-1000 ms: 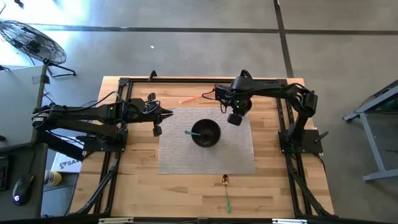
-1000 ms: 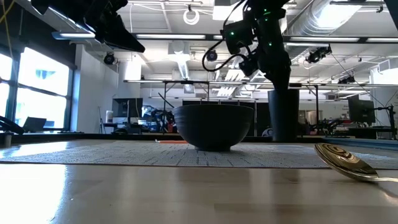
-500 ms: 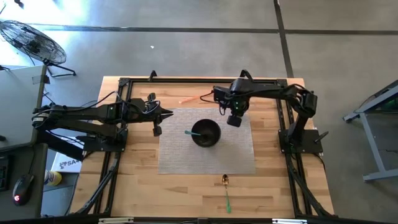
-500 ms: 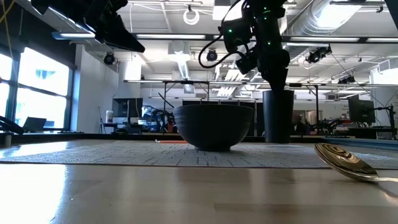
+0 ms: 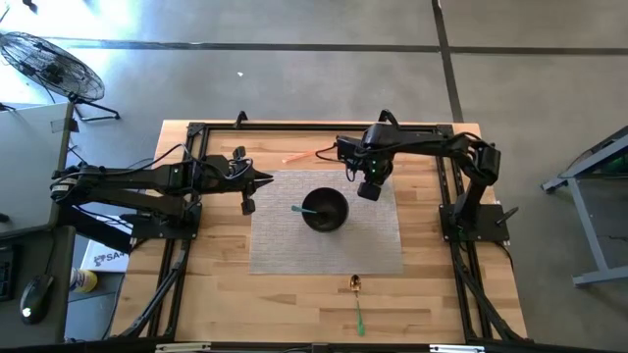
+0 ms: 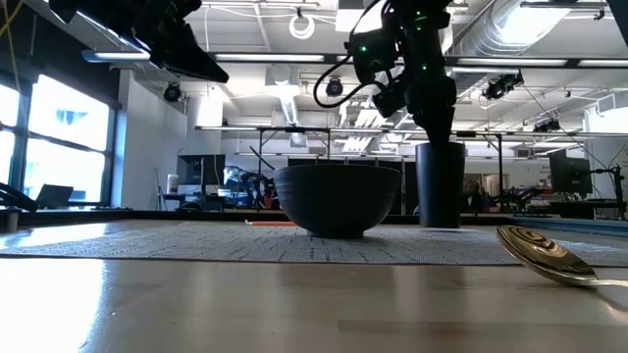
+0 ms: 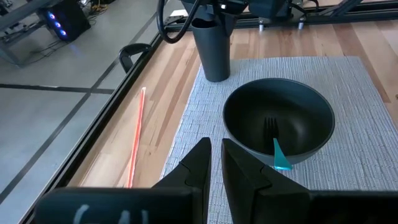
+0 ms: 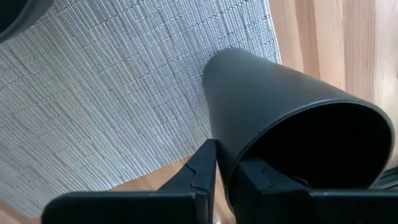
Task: Pick & Place Utensil
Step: Put the black cup on the mat to the right of the black bowl, then put the green spoon into the black bowl
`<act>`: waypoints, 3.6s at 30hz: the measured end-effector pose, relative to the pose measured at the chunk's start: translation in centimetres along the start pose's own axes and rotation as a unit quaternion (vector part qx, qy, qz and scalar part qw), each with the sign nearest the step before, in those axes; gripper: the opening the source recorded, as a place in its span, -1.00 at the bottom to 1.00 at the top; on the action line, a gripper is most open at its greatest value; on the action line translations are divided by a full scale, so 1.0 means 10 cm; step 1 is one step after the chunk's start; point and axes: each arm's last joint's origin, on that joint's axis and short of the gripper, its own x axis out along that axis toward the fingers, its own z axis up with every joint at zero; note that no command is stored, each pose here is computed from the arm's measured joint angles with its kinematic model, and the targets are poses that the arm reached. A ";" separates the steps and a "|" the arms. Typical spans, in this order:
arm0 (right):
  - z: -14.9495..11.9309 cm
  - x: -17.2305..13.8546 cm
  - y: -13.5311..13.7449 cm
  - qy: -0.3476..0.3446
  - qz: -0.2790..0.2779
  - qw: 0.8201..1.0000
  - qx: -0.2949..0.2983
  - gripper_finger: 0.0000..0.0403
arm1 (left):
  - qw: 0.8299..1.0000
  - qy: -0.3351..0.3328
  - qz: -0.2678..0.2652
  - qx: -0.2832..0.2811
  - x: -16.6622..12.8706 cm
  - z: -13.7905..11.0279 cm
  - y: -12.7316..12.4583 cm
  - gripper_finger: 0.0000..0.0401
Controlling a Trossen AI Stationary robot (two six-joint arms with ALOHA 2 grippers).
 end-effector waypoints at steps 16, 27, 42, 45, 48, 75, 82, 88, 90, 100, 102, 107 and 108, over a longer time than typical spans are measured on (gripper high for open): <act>-0.02 -0.01 0.07 0.004 -0.009 1.000 -0.002 -0.58 | 1.000 0.000 0.000 0.000 0.00 0.00 0.00 -0.83; -0.10 -0.02 0.18 0.035 -0.036 0.998 0.034 -0.31 | 1.000 0.000 0.000 0.000 0.00 0.00 0.00 -0.83; -0.31 -0.30 0.20 -0.018 -0.054 0.997 0.055 -0.24 | 1.000 0.000 0.000 0.000 0.00 0.00 0.00 -0.83; -0.37 -0.40 0.22 -0.049 -0.048 0.996 0.057 -0.24 | 1.000 0.000 0.000 0.000 0.00 0.00 0.00 -0.83; -0.44 -0.49 0.32 -0.073 -0.030 0.995 0.057 -0.23 | 1.000 0.000 0.000 0.000 0.00 0.00 0.00 -0.83; -0.66 -0.40 1.99 -0.112 0.178 0.927 0.311 -0.24 | 1.000 0.000 0.000 0.000 0.00 0.00 0.00 -0.83; -0.61 -0.07 2.40 -0.081 0.181 0.928 0.315 -0.24 | 1.000 0.000 0.000 0.000 0.00 0.00 0.00 -0.83; -0.64 0.25 2.80 -0.016 0.203 0.916 0.347 -0.24 | 1.000 0.000 0.000 0.000 0.00 0.00 0.00 -0.83; -0.64 0.35 2.94 -0.004 0.221 0.910 0.351 -0.24 | 1.000 0.000 0.000 0.000 0.00 0.00 0.00 -0.83; -0.71 0.51 3.11 0.020 0.213 0.896 0.390 -0.24 | 1.000 0.000 0.000 0.000 0.00 0.00 0.00 -0.83; -0.72 0.52 3.11 0.022 0.209 0.896 0.392 -0.24 | 1.000 0.000 0.000 0.000 0.00 0.00 0.00 -0.83; -0.75 0.65 3.16 0.034 0.182 0.896 0.405 -0.24 | 1.000 0.000 0.000 0.000 0.00 0.00 0.00 -0.83; -0.75 0.68 3.17 0.037 0.178 0.895 0.407 -0.24 | 1.000 0.000 0.000 0.000 0.00 0.00 0.00 -0.83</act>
